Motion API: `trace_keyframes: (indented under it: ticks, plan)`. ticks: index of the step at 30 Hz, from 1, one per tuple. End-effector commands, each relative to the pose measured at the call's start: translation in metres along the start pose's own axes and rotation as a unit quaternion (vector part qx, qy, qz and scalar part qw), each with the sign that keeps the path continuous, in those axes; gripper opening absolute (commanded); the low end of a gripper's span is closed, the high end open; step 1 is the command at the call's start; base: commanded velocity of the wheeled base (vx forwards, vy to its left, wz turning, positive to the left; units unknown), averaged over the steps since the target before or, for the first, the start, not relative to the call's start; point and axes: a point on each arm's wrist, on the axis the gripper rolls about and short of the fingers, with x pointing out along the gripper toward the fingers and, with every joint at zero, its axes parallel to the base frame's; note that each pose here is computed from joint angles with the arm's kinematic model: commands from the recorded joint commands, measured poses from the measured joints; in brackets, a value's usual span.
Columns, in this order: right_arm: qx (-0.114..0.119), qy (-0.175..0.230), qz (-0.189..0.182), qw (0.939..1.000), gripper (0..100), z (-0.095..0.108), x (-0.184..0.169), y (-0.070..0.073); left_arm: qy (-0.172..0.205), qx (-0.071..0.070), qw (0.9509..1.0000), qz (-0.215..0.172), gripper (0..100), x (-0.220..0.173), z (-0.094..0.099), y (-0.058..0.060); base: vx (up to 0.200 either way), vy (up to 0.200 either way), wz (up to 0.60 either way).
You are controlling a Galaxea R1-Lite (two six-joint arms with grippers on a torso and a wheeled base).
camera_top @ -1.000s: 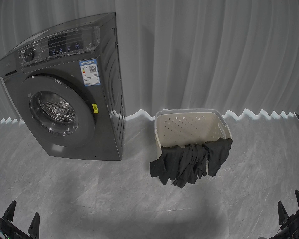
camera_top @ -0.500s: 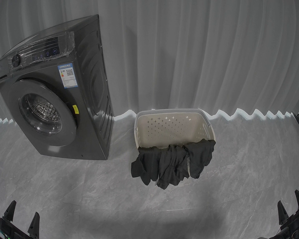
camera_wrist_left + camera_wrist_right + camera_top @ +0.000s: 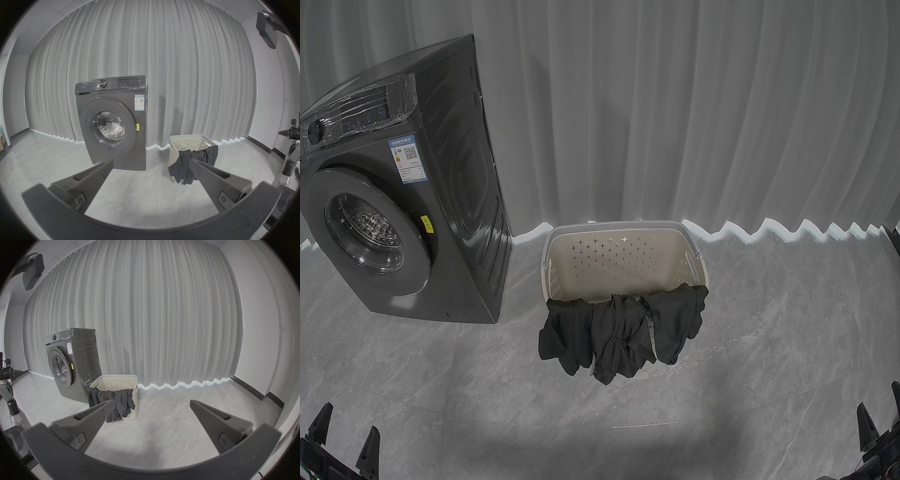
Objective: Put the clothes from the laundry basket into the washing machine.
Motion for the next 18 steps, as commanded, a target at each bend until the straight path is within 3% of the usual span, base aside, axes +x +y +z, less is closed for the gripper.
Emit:
trace_keyframes:
  ticks: [1,7,13,18]
  plan:
    - [0.0,0.0,0.001,1.0,100,-0.0052,0.0,0.0,0.0,0.0,1.0,0.0,100,-0.0001,-0.0049,0.0001,0.0,0.0,0.0]
    - [0.0,0.0,0.001,1.0,100,-0.0051,0.0,0.0,0.0,-0.001,1.0,0.0,100,-0.0001,-0.0049,0.0001,0.0,0.0,0.0]
    - [0.0,0.0,0.0,1.0,100,-0.0052,0.0,0.0,0.0,-0.001,1.0,0.0,100,-0.0001,-0.0049,0.0001,0.2,0.0,0.0]
    - [0.0,0.0,0.001,1.0,100,-0.0051,0.0,0.0,0.0,-0.001,1.0,0.0,100,-0.0001,-0.0049,0.0001,0.0,0.0,0.0]
